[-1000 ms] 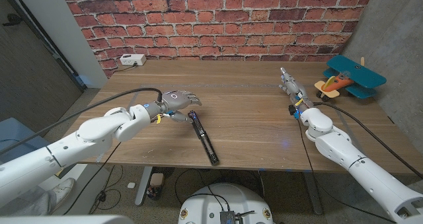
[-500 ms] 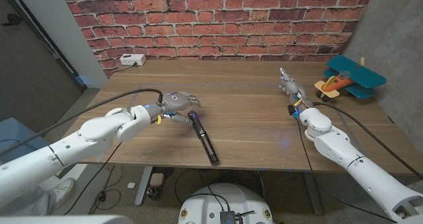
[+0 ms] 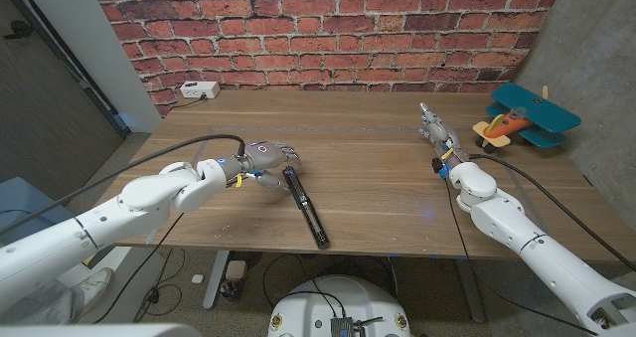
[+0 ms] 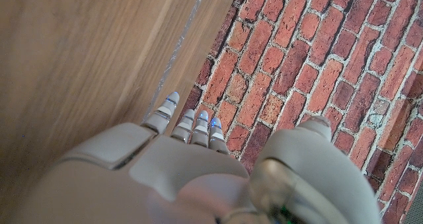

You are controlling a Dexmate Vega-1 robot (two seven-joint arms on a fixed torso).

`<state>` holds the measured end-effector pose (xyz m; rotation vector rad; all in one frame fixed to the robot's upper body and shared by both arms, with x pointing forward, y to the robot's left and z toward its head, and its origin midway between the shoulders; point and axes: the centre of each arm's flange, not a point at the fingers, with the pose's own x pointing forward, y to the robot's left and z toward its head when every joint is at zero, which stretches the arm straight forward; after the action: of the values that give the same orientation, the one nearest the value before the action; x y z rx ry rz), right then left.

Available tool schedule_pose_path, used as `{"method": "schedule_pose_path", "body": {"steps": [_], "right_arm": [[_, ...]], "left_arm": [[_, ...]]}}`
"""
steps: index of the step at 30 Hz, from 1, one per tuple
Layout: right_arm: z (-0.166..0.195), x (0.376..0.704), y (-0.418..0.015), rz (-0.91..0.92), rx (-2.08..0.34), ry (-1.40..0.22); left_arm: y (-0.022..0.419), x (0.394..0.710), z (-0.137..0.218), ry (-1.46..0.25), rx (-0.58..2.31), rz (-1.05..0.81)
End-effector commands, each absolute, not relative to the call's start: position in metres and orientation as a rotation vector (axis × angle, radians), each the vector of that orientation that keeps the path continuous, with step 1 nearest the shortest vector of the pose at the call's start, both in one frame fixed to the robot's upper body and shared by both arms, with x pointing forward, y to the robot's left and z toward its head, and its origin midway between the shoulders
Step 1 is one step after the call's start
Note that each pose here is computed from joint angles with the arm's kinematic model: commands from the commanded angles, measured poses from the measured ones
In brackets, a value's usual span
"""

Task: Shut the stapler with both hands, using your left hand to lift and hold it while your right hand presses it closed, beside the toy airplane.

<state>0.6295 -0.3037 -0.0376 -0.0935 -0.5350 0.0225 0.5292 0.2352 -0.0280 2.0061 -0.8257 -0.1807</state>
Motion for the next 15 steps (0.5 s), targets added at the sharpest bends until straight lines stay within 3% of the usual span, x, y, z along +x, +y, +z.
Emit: {"method": "schedule_pose_path", "body": {"steps": [1,15], "right_arm": [[-0.039,0.625,-0.303,0.017,-0.093,-0.538],[-0.041,0.624,-0.299,0.022,-0.097,-0.533]], "left_arm": [[0.236,0.531,-0.038,-0.822,2.01,-0.208],[0.235,0.53,-0.048,-0.814,1.997,-0.233]]}}
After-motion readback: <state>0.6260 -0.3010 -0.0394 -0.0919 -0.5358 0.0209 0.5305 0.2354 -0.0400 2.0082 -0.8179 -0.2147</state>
